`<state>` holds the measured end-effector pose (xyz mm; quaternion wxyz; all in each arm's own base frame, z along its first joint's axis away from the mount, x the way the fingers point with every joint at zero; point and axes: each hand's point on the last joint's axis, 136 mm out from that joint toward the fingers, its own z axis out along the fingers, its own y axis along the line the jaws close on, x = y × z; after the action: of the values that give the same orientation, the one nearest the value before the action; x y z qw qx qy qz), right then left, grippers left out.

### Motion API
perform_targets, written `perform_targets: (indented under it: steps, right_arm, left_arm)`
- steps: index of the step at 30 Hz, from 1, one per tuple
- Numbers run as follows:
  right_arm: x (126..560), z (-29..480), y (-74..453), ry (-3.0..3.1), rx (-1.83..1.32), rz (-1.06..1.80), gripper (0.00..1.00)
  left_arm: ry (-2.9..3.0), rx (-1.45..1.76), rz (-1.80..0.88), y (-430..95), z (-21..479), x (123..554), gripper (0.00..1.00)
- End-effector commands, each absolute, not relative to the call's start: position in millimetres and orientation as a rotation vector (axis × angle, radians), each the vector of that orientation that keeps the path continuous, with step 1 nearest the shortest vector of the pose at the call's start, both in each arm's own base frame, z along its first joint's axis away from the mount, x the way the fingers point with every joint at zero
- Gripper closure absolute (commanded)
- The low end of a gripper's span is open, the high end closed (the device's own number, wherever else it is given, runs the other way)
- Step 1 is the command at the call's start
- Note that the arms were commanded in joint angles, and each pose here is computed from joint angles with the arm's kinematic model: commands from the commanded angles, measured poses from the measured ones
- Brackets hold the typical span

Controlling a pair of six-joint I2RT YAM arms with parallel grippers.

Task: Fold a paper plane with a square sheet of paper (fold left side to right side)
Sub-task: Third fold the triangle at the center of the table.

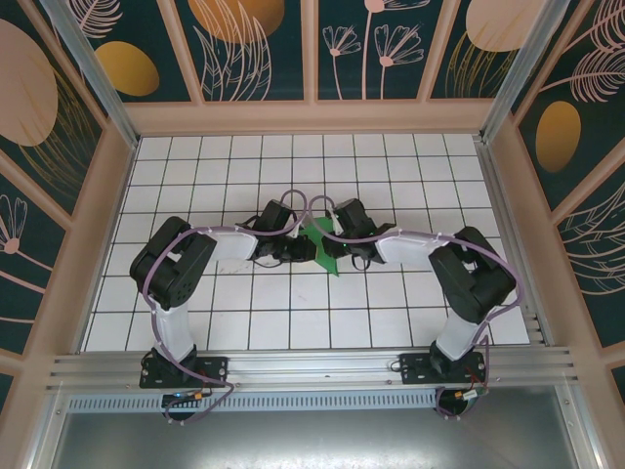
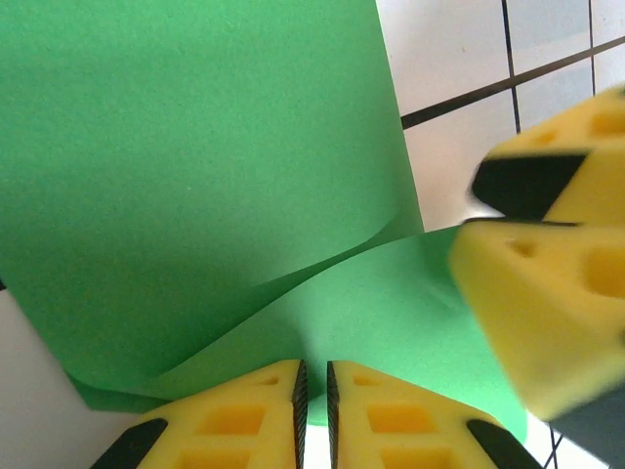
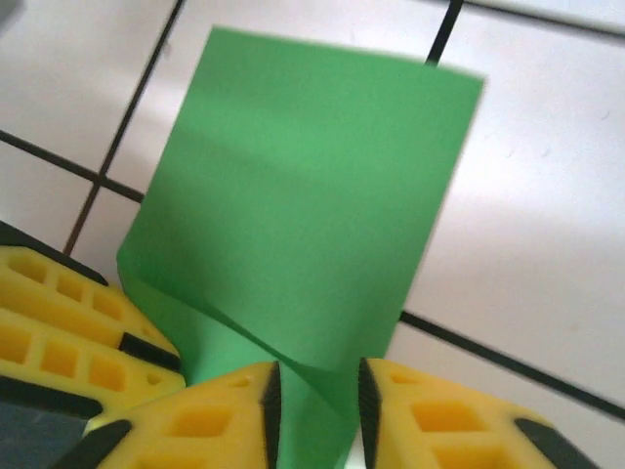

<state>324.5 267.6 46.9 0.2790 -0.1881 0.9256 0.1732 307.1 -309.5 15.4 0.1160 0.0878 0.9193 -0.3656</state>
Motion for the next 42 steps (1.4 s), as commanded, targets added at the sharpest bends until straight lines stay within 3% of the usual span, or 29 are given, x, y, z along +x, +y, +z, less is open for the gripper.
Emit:
perform_targets:
  steps: [1,4,8,12,42]
  right_arm:
    - [322.3,75.8,264.0,2.459,-0.491,0.512,0.65]
    - [303.3,84.0,266.6,2.467,-0.497,0.620,0.66]
    - [265.4,93.6,280.4,2.464,-0.519,0.897,0.80]
    - [240.1,88.2,289.9,2.502,-0.534,1.061,0.87]
    - [249.0,18.3,280.2,2.726,-0.523,0.813,0.89]
  left_arm:
    - [2.825,0.171,-0.901,-284.7,-28.8,296.3,0.82]
    - [2.821,0.172,-0.902,-285.2,-27.4,296.9,0.82]
    - [2.819,0.177,-0.896,-285.2,-25.5,297.8,0.82]
    - [2.811,0.180,-0.898,-286.4,-22.8,299.4,0.82]
    - [2.823,0.184,-0.885,-285.3,-24.1,297.9,0.82]
